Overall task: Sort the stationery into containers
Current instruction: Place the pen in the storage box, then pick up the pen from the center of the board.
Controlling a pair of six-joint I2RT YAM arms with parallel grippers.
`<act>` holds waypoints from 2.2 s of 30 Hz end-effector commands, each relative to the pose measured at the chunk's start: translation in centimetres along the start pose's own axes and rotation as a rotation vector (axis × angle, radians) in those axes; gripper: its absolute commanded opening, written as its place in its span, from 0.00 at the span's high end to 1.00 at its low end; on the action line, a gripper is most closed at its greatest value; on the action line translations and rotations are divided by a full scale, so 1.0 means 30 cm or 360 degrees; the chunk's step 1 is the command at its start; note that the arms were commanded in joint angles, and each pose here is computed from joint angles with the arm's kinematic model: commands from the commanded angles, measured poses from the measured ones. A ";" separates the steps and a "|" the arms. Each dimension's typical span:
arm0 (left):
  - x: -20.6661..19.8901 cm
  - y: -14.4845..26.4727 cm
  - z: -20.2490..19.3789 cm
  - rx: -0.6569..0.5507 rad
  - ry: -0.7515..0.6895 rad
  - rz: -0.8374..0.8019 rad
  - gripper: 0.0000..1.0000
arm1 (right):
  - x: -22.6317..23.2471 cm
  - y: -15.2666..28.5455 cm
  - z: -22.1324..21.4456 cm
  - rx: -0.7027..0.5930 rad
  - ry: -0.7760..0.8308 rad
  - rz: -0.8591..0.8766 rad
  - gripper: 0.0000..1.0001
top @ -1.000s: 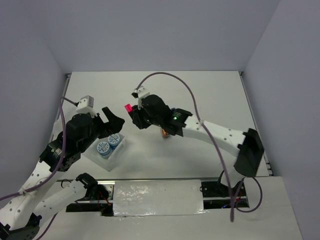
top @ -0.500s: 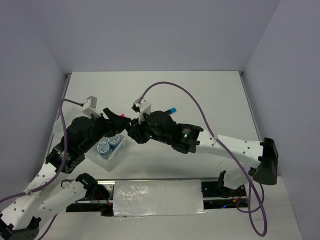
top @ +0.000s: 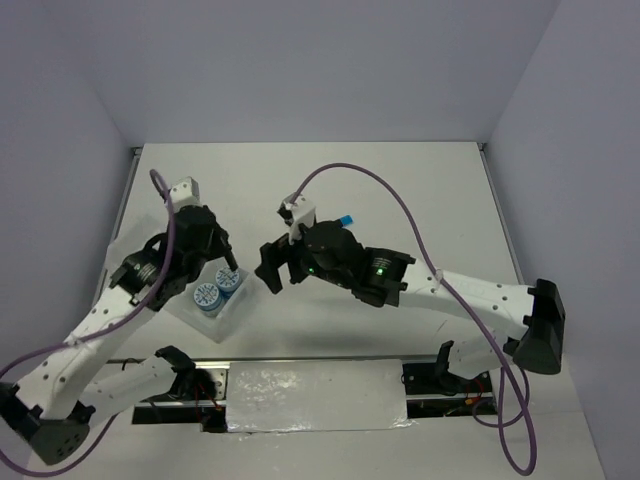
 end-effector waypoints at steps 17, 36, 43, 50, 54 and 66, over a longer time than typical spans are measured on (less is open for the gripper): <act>0.495 -0.208 0.083 0.0380 -0.1023 0.1303 1.00 | -0.241 0.234 -0.065 -0.0173 -0.0069 -0.0193 0.00; 0.562 -0.276 0.034 0.0451 -0.0904 0.1381 0.22 | -0.282 0.236 -0.066 -0.0146 -0.0032 -0.0205 0.00; 0.458 -0.188 0.075 0.0279 -0.0634 0.1046 0.01 | -0.381 0.070 -0.119 0.0226 -0.0005 -0.0257 0.01; 0.314 -0.016 0.104 -0.0113 -0.0315 0.0442 0.01 | -0.495 -0.212 -0.109 0.0578 0.0144 -0.0350 0.30; 0.327 0.074 0.092 -0.0332 -0.0293 0.0324 0.01 | -0.617 -0.339 -0.175 0.0805 0.0203 -0.0443 0.39; 0.271 0.060 0.072 -0.0286 -0.0366 0.0120 0.01 | -0.806 -0.516 -0.234 0.1025 0.0295 -0.0436 0.30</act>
Point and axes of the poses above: each gripper's point midway between its finger pads, its own y axis back along the fingers, its own x axis along the line the jaws close on, z = x × y, the point moved 3 cm from there along y, back along the fingers, and after that the axes turned 2 degrees about -y, right-handed, at the moved point
